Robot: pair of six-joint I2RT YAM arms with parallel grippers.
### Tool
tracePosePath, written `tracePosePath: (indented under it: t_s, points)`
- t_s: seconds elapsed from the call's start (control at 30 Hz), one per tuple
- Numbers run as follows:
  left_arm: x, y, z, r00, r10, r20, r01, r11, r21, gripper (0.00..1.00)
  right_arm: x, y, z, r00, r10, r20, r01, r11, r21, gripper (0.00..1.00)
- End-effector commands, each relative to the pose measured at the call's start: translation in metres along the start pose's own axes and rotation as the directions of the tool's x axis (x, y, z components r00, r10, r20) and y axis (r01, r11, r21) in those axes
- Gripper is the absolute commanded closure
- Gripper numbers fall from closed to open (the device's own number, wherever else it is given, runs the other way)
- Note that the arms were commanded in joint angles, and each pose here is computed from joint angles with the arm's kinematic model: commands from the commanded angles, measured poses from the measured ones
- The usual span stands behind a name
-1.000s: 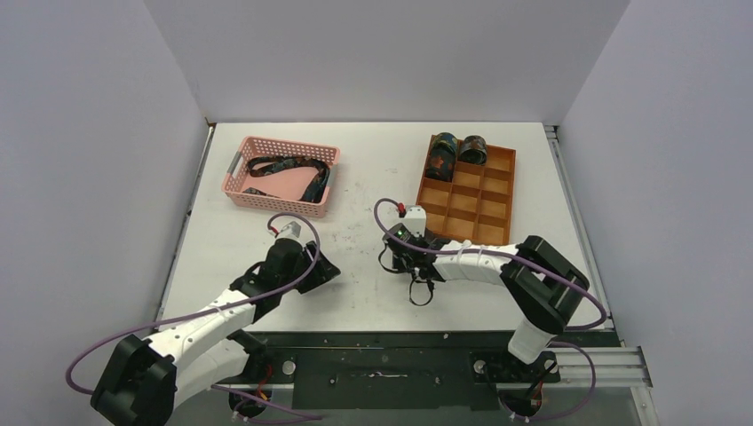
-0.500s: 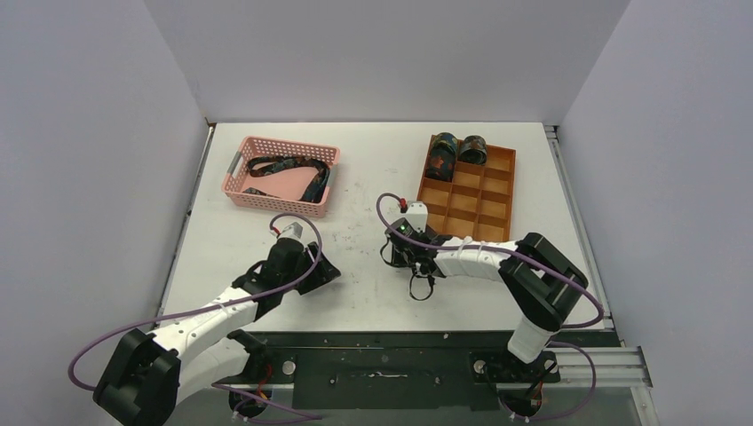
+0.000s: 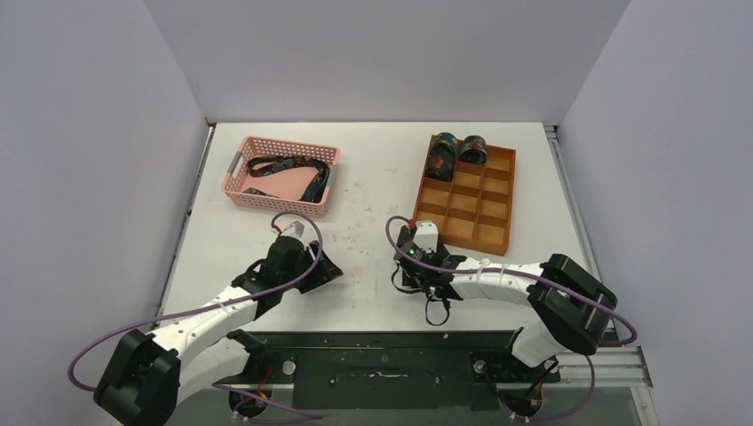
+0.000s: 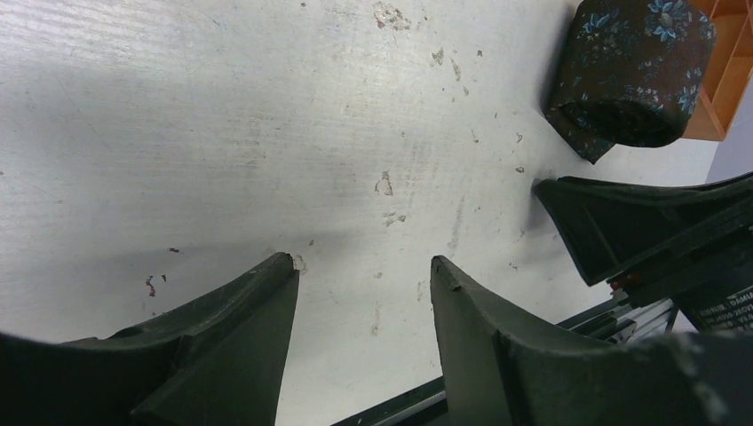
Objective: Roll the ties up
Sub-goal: Roll the tie at the center of the board.
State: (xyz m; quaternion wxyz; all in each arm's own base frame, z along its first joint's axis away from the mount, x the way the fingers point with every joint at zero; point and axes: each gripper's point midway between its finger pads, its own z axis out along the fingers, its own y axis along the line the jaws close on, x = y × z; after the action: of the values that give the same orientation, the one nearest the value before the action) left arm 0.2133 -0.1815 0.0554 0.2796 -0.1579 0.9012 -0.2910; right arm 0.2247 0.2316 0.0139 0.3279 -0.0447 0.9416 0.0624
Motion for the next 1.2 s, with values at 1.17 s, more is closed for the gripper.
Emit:
tracePosePath:
  t_s: [1.17]
  points:
    - [-0.006, -0.022, -0.006, 1.000, 0.003, 0.013, -0.004, 0.995, 0.099, 0.46, -0.007, 0.011, 0.006, 0.994, -0.020, 0.104, 0.012, 0.997, 0.070, 0.66]
